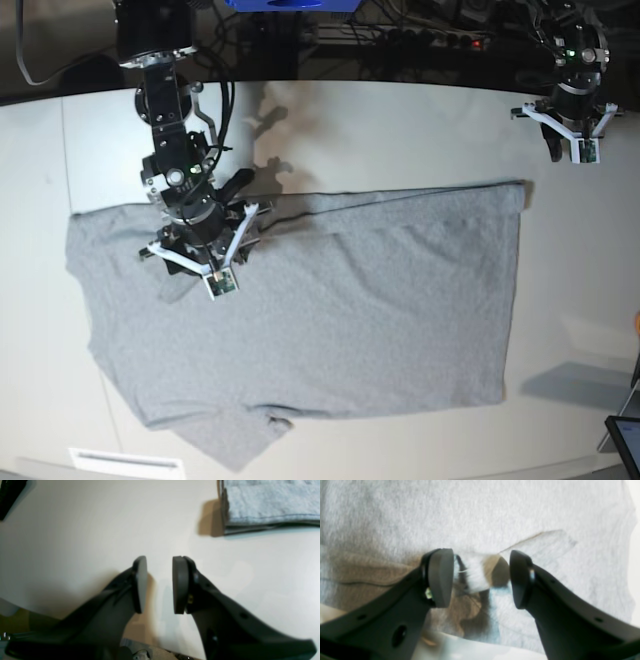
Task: Fold the T-shirt properly
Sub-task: 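Pull the pinched corner toward the shirt's middle with the right gripper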
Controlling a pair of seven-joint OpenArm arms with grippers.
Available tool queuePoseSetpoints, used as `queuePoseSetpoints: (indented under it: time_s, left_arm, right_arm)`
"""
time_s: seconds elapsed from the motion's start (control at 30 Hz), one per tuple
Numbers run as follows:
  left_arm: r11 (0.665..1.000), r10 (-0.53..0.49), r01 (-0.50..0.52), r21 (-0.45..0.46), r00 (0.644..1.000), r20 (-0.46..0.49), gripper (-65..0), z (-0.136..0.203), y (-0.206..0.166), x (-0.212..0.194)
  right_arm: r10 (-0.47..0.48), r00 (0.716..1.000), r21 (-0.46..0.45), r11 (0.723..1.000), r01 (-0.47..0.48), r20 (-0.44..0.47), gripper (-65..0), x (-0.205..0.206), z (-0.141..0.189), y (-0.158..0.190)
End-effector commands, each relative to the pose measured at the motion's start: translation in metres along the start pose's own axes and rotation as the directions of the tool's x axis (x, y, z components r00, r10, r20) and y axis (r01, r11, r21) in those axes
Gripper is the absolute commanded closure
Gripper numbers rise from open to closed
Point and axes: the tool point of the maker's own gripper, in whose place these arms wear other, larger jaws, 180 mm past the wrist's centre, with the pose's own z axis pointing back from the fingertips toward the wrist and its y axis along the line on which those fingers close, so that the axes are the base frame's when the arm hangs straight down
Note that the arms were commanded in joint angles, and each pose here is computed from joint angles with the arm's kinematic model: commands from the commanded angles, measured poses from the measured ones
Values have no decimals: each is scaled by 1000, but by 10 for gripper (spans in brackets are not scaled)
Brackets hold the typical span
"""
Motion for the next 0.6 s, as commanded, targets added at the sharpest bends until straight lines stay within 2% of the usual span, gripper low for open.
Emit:
queuePoseSetpoints:
  time_s: [0.0,0.13,0.23,0.43,0.5,0.57]
  left_arm:
    - [1000,-13,12,15,999,35,-173,2,7,10]
    - [1000,-13,12,15,999,35,-173,2,7,10]
    - [1000,-11,11,6,999,40,-173,3,4,12]
    - [1000,17,-17,0,994,105,-181,10,-6,32]
    - [996,85,-81,-34,983,163,-188,8,-12,50]
    - [986,159,-148,-74,969,191,-232,7,-16,60]
  right_arm:
    - [13,995,-16,1000,-11,96,-345,25,4,-8]
    - [23,978,-49,999,-14,207,-345,42,8,-23]
    - [5,986,-78,997,9,166,-345,31,8,-37]
    - [-12,993,-51,999,18,116,-345,-3,12,-23]
    - [-16,992,-41,999,21,123,-345,-9,14,-19]
    - [-19,992,-36,999,23,127,-345,-15,16,-16]
